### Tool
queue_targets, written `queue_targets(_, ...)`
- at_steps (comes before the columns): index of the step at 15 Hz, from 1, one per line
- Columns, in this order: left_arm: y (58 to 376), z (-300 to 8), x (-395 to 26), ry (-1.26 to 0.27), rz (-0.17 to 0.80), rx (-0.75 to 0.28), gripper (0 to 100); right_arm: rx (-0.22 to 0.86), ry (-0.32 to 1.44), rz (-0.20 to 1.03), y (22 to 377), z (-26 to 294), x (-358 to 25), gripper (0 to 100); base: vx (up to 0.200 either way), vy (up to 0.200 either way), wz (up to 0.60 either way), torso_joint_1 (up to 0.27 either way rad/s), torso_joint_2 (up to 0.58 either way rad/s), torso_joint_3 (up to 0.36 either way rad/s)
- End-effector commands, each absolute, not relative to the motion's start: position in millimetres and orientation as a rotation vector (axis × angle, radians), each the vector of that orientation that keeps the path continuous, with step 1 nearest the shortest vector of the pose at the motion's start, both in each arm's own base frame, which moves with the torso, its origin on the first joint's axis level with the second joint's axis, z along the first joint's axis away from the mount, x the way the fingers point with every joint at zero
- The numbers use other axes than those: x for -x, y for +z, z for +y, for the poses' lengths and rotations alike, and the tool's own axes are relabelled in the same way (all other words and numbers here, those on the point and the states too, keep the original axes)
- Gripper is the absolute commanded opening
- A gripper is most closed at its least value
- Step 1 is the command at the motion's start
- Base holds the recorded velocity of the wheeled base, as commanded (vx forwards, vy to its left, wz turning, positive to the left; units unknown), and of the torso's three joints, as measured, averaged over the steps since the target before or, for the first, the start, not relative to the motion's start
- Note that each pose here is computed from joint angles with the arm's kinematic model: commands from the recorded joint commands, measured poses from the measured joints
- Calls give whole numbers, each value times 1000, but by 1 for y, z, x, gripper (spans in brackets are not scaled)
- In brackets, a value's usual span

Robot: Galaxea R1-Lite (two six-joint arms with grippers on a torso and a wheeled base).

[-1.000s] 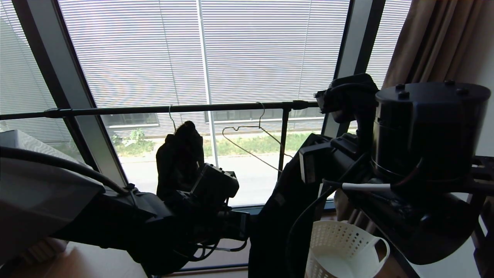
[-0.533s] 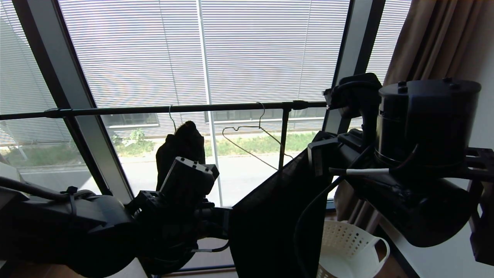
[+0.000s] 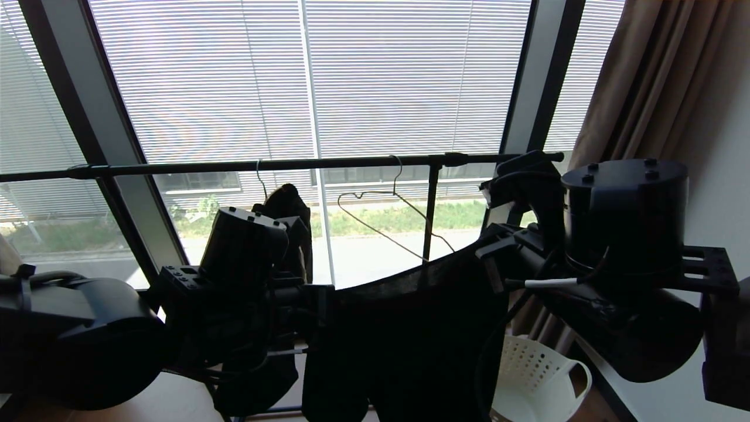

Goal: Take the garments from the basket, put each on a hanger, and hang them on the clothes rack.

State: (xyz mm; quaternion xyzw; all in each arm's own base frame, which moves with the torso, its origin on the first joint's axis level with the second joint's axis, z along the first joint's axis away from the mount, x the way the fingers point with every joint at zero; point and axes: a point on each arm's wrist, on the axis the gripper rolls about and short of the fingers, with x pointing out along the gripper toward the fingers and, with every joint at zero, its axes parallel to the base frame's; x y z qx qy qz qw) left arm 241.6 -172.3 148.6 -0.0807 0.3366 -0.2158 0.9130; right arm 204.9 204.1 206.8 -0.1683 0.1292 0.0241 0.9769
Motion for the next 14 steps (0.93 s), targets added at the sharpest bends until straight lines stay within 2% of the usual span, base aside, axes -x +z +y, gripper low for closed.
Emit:
queue_targets(1, 159, -174, -244, -452, 656, 181, 0, 395, 46, 288, 196, 200, -204, 0, 0, 0, 0, 0, 0, 0)
queue_targets(4, 166, -175, -248, -457, 630, 193, 0, 477, 52, 321, 184, 198, -203, 0, 0, 0, 0, 0, 0, 0)
queue_targets(6, 168, -176, -248, -458, 626, 194, 0, 566, 56, 376, 163, 201, -207, 0, 0, 0, 0, 0, 0, 0)
queue_targets(12, 168, -166, -255, -420, 619, 206, 0, 556, 4, 376, 162, 199, -219, 0, 0, 0, 0, 0, 0, 0)
queue_targets(14, 178, -164, -265, -411, 581, 217, 0, 551, 20, 368, 169, 192, -210, 0, 0, 0, 0, 0, 0, 0)
